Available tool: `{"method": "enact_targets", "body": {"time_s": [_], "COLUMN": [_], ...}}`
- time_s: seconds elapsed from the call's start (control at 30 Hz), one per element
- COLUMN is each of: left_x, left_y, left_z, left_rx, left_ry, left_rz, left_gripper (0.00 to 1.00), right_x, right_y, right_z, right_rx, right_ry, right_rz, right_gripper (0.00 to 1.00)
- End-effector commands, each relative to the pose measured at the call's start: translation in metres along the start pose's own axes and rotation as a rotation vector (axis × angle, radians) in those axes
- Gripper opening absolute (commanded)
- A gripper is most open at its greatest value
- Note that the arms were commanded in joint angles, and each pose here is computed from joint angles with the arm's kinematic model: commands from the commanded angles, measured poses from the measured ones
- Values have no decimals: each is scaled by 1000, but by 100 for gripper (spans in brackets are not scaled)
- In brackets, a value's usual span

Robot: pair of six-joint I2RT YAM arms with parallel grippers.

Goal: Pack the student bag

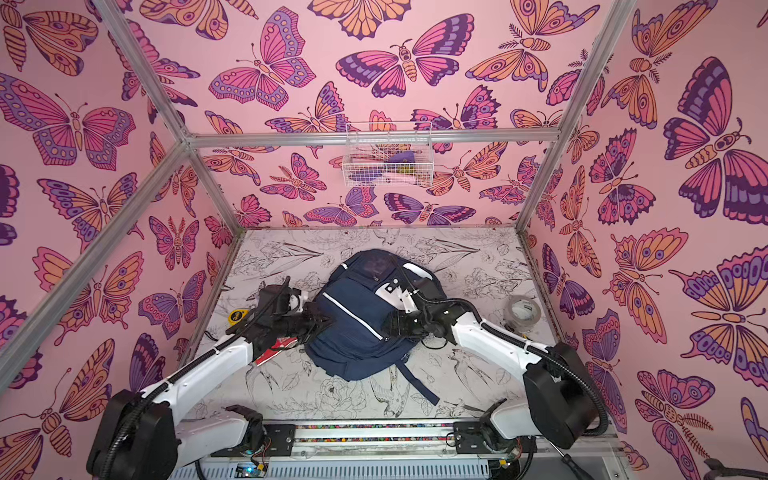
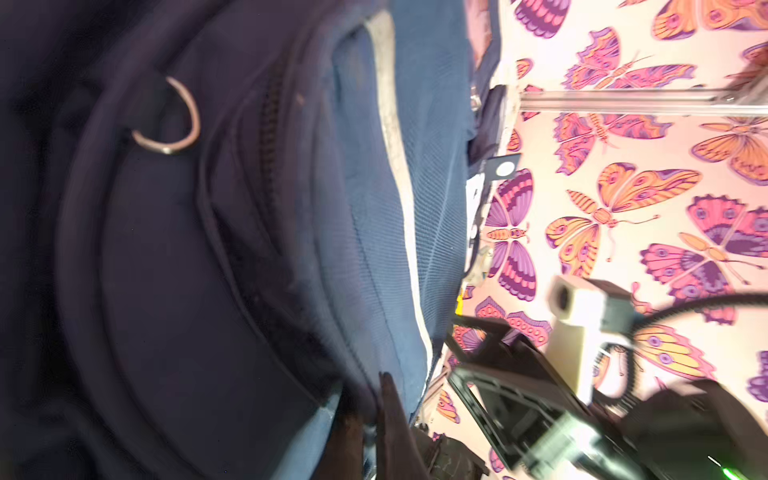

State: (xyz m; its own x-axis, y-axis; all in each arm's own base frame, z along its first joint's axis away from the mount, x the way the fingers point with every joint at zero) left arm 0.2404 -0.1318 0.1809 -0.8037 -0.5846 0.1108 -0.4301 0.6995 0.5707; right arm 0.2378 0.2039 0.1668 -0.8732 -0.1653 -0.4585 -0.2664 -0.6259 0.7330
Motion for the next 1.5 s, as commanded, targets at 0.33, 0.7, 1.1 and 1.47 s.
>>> {"method": "enact_targets", "body": {"time_s": [0.33, 0.7, 1.1, 1.47], "left_x": [6, 2, 1, 0], "left_y": [1, 2, 0, -1], "left_z": [-6, -8, -2, 2], "left_rx": [139, 171, 175, 169], "left_ry": [51, 86, 123, 132], "left_rz": [27, 4, 2, 0], "left_gripper": [0, 0, 0, 0], "right_x": [6, 37, 47, 41], "right_y": [-3, -7, -12, -14], "right_z": [18, 34, 45, 57], "right_rx": [-264, -230, -59, 124], "right_ry": [87, 147, 224, 279], "right_rz": [3, 99, 124, 85], "right_gripper": [70, 63, 42, 29]}}
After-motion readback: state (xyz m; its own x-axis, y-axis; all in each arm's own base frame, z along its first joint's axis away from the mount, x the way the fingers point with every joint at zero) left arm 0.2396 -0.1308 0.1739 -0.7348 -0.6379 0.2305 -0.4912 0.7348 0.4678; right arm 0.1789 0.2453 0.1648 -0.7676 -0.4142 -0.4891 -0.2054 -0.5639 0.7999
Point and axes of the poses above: each gripper's point midway between its finger pads, its own y axis back along the fingers, its own z axis along the line the jaws close on, x = y × z, the point moved 8 cm from there along y, back along the fingers, and after that the axes turned 10 degrees about y, right-handed, at the moved point
